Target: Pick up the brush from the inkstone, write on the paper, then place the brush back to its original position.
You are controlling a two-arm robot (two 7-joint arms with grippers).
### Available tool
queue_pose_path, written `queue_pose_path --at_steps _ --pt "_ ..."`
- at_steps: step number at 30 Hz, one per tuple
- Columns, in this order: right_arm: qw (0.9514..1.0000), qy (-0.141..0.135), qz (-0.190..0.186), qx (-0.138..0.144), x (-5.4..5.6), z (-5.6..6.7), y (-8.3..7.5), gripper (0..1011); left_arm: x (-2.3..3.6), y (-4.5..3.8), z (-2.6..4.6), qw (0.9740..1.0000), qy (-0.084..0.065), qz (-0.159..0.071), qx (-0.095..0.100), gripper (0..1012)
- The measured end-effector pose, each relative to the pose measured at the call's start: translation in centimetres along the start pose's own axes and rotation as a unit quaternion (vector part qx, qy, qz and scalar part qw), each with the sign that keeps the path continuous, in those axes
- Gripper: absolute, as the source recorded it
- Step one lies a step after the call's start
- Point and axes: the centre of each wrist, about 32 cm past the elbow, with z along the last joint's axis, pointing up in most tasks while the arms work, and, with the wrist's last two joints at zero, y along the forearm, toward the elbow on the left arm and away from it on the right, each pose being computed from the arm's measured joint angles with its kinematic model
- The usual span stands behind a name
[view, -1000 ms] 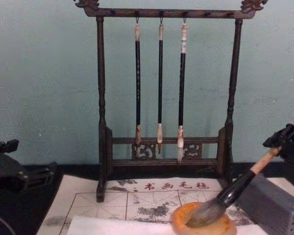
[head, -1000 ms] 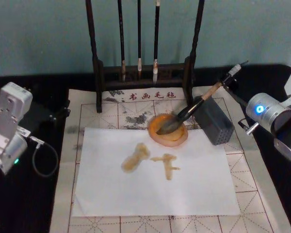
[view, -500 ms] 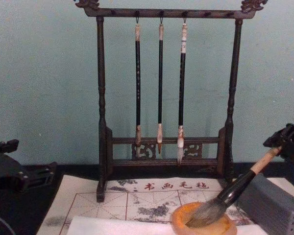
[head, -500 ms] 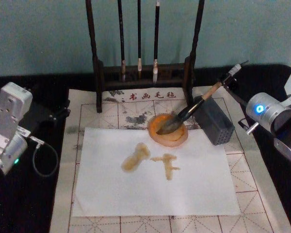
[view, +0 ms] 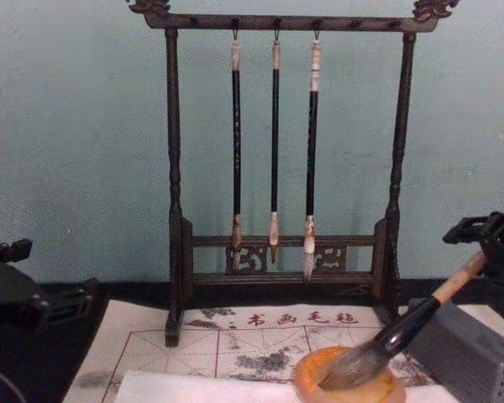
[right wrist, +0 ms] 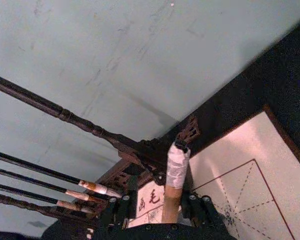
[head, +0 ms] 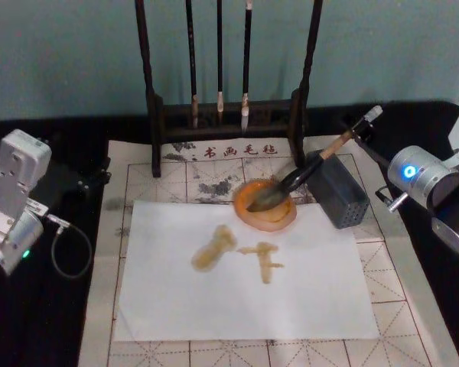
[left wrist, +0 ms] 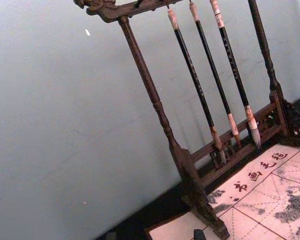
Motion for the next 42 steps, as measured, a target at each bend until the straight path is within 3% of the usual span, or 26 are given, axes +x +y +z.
queue_pose_path --at_steps 18,34,42 --pt "1.0 0.0 0.0 0.0 0.0 0.0 0.0 999 0.0 0.0 0.0 1.0 0.0 0.0 0.0 1001" --pt "0.9999 -0.012 0.005 -0.001 0.1 -0.1 -0.5 1000 0.0 0.0 0.0 1.0 0.0 0.0 0.0 1001" --pt "0.9996 -0.029 0.005 -0.007 0.6 -0.3 -2.9 1000 0.0 0.0 0.0 1.0 0.0 0.0 0.0 1001"
